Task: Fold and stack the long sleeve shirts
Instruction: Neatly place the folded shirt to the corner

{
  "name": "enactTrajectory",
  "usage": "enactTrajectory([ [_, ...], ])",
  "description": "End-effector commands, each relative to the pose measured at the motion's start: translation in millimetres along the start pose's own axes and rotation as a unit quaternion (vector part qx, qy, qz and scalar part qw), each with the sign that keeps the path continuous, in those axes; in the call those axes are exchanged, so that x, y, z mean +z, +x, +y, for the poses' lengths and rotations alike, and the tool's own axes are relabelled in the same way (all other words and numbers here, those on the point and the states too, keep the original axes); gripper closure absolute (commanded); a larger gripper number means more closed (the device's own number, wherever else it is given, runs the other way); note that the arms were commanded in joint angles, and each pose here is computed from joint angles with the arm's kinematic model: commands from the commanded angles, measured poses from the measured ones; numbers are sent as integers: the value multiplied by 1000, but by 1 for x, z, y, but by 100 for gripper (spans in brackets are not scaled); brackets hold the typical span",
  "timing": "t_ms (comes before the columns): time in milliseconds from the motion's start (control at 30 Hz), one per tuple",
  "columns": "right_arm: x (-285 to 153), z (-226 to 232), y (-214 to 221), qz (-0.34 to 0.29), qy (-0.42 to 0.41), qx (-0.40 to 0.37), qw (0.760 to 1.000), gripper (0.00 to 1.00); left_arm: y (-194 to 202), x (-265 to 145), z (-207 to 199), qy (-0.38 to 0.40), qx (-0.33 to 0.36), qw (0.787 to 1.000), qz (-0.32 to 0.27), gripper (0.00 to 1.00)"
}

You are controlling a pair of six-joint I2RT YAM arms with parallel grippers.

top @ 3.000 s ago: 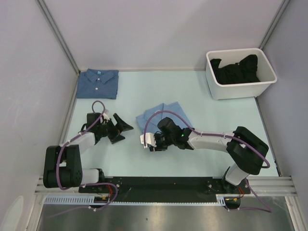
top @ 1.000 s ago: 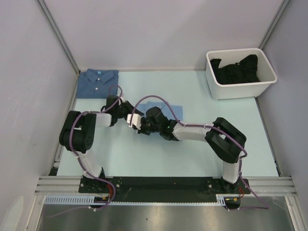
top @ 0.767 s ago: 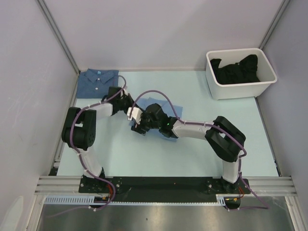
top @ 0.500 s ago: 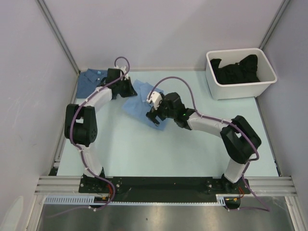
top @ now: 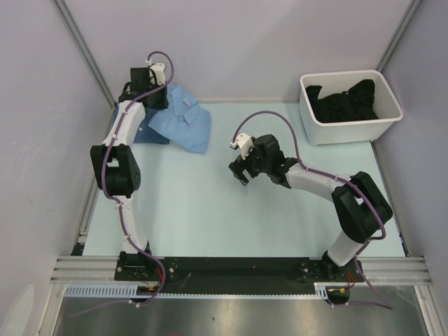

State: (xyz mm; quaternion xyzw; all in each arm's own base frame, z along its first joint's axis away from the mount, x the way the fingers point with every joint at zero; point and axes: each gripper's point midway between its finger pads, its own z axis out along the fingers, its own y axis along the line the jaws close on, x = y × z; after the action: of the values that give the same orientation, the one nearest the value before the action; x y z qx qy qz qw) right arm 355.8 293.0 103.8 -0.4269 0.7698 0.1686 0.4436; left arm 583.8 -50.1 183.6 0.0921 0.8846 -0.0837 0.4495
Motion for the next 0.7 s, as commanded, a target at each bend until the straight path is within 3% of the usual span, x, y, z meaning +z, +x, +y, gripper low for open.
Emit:
enactTrajectory([
  [0,-17,-7,-19,-26,12,-9,1000,0,-49,-28,22,-31,75,995,-50,100],
  [267,-22,-8,-12,-20,18,-14,1000,0,-75,-59,59,-64,101,989,-82,100],
  [667,-23,-8,-11,-16,23,-19,999,0,-93,-87,67,-71,104,986,-112,100],
])
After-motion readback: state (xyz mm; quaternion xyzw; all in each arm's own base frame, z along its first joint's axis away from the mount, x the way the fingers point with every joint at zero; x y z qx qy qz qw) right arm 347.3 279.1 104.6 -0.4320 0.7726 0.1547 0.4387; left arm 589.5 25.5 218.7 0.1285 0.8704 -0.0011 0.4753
